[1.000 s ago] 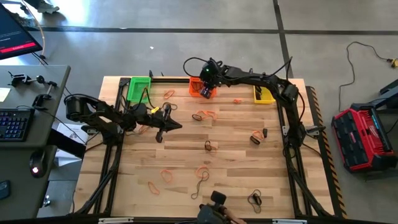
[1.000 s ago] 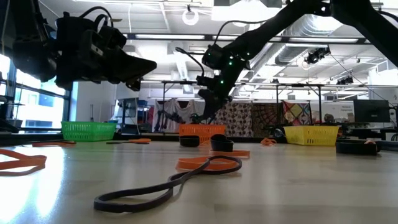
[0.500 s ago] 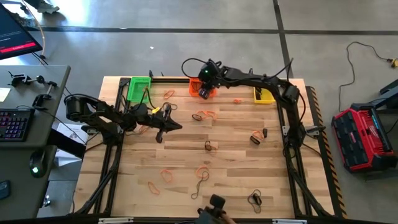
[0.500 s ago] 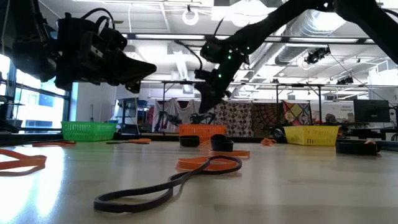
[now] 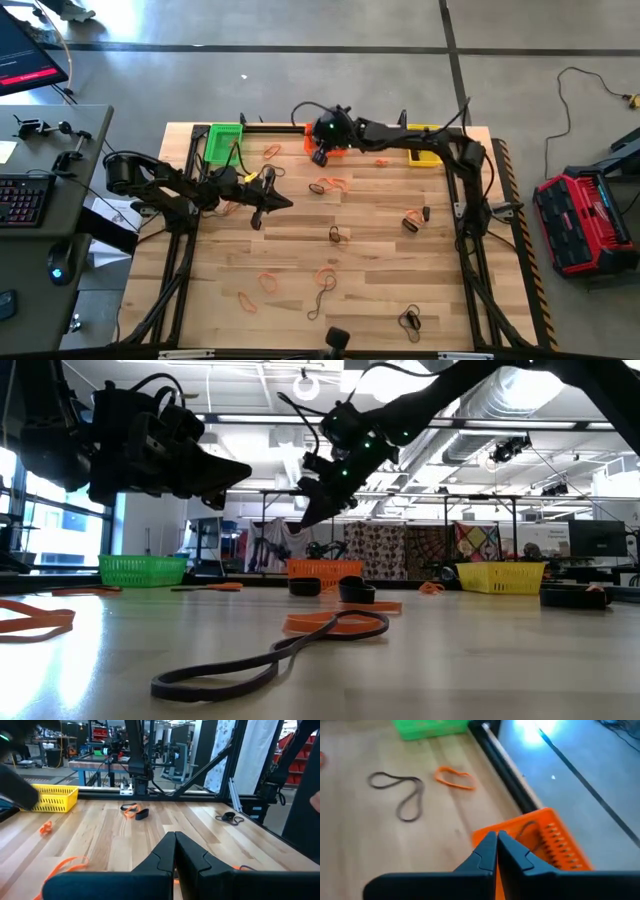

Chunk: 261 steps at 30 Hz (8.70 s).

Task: Sort rubber bands into baskets
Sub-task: Put the bottom left orange rubber band into the green bin, then put the top right orange rubber band into the green bin

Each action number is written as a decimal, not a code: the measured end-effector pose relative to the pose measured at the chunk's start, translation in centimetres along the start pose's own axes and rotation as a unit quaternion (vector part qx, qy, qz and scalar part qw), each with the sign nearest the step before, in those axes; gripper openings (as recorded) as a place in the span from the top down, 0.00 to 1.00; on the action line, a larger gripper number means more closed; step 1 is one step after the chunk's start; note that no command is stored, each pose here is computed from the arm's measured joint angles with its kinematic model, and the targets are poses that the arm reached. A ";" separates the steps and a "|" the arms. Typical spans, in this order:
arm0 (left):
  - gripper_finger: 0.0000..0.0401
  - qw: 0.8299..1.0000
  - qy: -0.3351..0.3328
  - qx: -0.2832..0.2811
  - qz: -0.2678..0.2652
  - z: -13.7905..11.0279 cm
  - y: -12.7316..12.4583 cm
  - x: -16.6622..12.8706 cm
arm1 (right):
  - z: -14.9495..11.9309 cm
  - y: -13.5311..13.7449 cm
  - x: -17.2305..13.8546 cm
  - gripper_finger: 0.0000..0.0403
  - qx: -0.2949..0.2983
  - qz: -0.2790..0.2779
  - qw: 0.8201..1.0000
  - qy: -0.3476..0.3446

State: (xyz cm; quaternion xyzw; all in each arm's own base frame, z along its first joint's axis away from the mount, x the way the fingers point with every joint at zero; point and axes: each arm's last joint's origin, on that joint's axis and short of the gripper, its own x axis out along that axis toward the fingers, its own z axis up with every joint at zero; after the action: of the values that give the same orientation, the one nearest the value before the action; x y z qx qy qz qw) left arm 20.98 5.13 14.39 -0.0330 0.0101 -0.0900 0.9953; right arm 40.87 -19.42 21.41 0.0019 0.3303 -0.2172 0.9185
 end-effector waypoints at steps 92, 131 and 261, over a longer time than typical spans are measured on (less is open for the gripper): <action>0.80 0.801 0.534 -0.266 0.049 -1.4 -14.5 2.5 | -10.9 12.0 -11.5 1.00 -0.015 0.031 0.989 -0.142; 1.00 0.803 0.552 -0.212 0.080 -0.5 -7.8 4.2 | -11.1 12.0 -11.4 1.00 -0.014 0.031 0.991 -0.132; 0.91 0.872 0.276 -0.037 0.403 10.2 10.1 -0.7 | -13.8 4.6 -9.2 0.87 0.112 -0.065 0.991 0.025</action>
State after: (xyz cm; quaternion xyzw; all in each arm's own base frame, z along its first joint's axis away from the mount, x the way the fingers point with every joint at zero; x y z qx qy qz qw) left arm 22.34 15.81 23.88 -0.0365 0.2998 0.3141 0.9001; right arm 28.05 -9.57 15.55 0.0884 0.3260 -0.3117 0.8881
